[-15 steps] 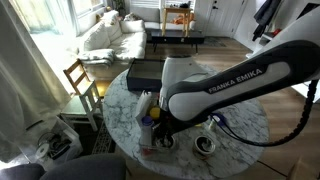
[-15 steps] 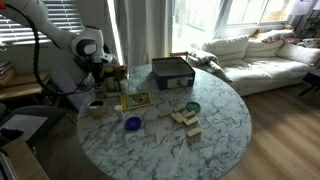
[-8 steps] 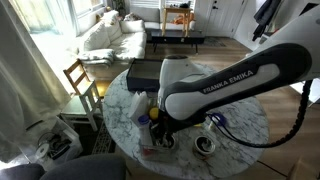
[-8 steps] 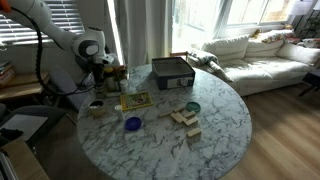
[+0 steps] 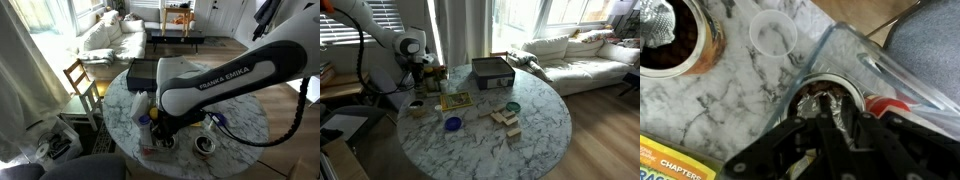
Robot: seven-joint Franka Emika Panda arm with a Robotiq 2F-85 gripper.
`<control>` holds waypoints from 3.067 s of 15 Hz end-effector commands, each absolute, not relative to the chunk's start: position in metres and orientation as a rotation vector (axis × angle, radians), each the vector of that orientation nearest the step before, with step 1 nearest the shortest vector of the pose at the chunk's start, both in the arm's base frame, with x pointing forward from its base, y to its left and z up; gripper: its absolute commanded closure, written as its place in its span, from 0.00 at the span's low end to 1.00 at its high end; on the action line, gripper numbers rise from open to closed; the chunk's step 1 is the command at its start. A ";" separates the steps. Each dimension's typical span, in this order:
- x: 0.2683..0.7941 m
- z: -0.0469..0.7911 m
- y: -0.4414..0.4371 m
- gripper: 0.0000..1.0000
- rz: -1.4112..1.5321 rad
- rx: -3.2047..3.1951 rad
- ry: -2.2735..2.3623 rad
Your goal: Pick up the blue lid from the clear storage container and put it on the table, pick up some of the substance from the can in the clear storage container and put it on the blue lid
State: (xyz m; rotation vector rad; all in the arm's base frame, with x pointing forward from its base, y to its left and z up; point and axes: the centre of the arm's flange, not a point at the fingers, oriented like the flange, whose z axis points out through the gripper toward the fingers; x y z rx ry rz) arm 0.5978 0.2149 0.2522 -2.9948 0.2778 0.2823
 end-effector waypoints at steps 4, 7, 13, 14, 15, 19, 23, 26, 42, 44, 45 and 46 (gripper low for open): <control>0.601 0.239 0.219 0.85 0.372 -3.019 0.265; 0.601 0.237 0.220 0.78 0.366 -3.023 0.266; 0.599 0.236 0.220 0.77 0.336 -3.038 0.247; 0.599 0.236 0.221 0.88 0.334 -3.039 0.245; 0.599 0.236 0.221 0.92 0.322 -3.045 0.239; 0.594 0.229 0.223 0.82 0.309 -3.064 0.213; 0.593 0.231 0.226 0.68 0.258 -3.075 0.193; 0.591 0.227 0.228 0.76 0.246 -3.087 0.163; 0.582 0.215 0.234 0.76 0.060 -3.092 -0.022; 0.581 0.214 0.234 0.77 0.053 -3.095 -0.034; 0.581 0.214 0.233 0.78 0.054 -3.098 -0.036; 0.580 0.214 0.233 0.80 0.051 -3.099 -0.037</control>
